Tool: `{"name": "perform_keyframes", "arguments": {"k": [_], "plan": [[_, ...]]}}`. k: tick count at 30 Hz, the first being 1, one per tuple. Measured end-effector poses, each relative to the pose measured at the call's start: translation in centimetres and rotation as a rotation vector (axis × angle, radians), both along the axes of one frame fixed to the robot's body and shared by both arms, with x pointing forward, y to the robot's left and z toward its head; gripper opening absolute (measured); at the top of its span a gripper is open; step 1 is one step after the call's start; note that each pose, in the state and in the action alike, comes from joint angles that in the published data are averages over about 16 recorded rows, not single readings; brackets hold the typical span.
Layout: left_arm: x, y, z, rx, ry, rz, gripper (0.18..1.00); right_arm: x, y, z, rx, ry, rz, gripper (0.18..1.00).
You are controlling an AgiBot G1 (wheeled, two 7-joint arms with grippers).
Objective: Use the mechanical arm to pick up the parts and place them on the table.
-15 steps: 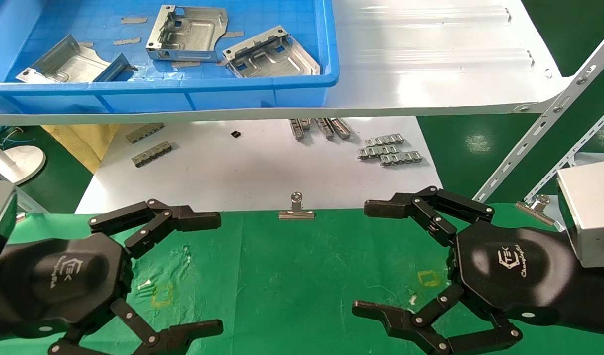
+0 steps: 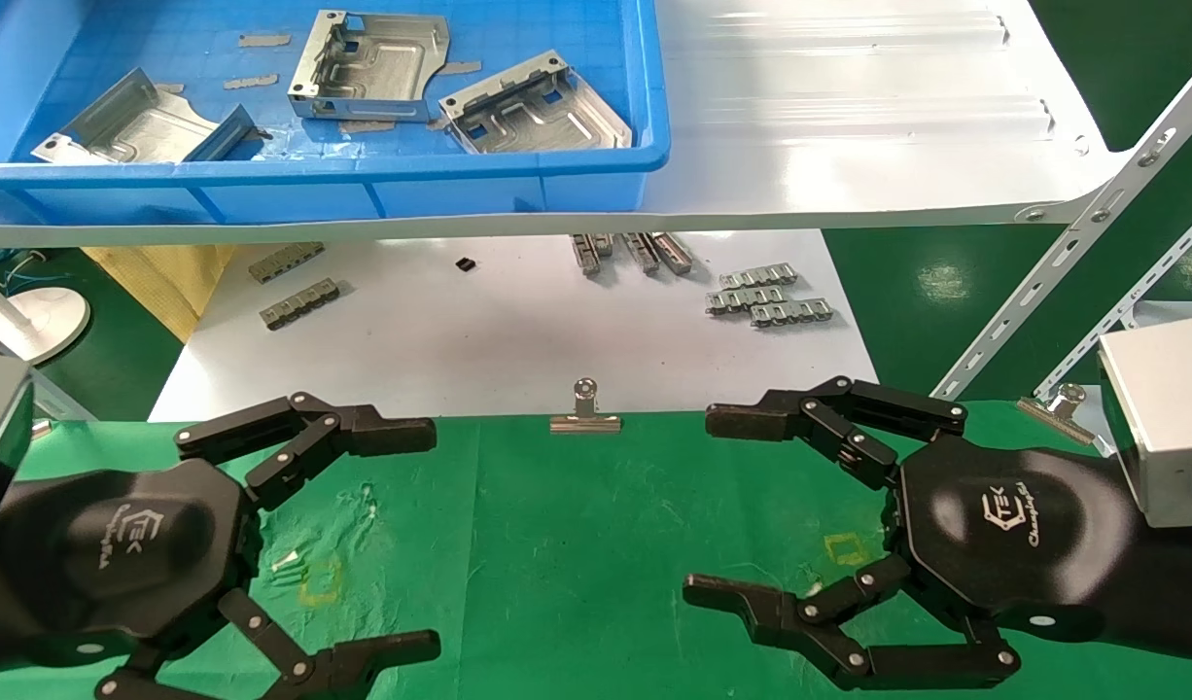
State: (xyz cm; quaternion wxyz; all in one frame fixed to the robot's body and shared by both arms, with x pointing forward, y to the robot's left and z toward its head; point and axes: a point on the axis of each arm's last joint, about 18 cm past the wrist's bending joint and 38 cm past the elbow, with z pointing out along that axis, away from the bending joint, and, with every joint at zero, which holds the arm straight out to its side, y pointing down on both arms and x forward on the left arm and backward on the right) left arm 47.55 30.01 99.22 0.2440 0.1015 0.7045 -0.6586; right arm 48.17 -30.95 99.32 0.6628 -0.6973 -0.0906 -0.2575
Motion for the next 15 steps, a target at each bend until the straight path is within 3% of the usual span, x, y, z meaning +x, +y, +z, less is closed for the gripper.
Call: {"name": "perform_keyframes", "arguments": {"k": [15], "plan": [[0.00, 0.00, 0.00, 0.000, 0.000, 0.000, 1.001, 0.00, 0.00, 0.00, 0.000, 0.000, 0.000, 0.576]]}}
